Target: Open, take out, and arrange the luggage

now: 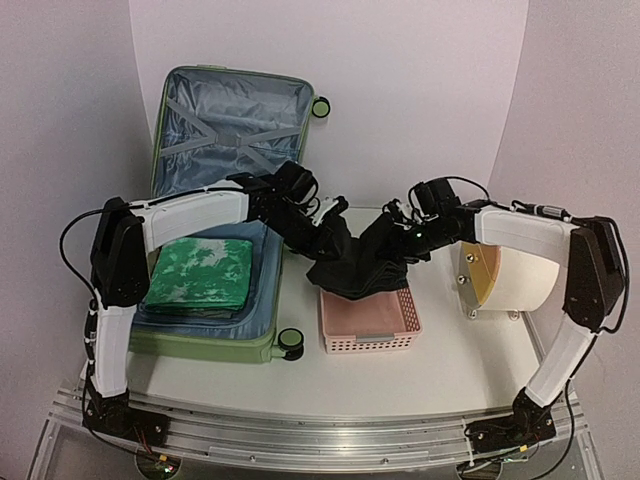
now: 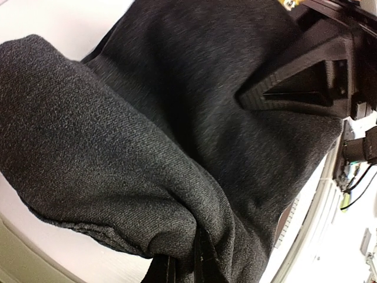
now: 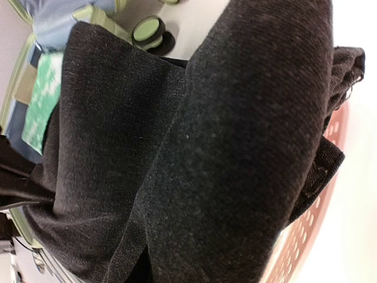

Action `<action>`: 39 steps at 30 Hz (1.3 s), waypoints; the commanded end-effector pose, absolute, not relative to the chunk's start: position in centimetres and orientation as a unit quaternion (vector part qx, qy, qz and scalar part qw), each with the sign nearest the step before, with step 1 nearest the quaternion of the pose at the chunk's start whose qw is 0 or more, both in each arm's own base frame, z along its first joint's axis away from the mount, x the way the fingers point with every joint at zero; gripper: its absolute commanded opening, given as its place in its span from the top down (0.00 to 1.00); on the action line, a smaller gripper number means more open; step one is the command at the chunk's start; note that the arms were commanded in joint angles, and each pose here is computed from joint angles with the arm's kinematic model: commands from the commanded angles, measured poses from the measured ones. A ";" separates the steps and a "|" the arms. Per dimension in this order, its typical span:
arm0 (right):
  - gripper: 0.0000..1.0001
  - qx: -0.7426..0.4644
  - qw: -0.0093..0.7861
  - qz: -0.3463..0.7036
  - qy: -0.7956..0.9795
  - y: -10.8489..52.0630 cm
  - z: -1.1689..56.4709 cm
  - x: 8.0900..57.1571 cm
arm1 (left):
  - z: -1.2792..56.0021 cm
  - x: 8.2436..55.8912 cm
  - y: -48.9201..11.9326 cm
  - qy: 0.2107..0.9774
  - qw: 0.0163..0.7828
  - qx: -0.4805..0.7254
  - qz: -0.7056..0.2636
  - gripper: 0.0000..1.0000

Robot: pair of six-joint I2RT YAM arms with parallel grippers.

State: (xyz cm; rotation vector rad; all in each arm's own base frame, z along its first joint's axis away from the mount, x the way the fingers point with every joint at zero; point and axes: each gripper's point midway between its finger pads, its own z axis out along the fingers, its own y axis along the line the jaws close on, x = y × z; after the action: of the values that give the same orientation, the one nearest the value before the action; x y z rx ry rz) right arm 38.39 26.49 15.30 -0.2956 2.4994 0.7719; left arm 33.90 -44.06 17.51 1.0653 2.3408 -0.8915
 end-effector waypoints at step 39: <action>1.00 0.177 0.225 0.294 0.912 28.9 8.7 29.4 | 15.5 41.8 -46.1 0.762 0.365 0.508 -0.166 1.00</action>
State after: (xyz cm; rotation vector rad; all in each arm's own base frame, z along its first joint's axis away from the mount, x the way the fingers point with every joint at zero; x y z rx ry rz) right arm 30.91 27.69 9.73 0.4240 2.5112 0.7084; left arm 38.49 -45.85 12.32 1.3650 2.0993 -0.4949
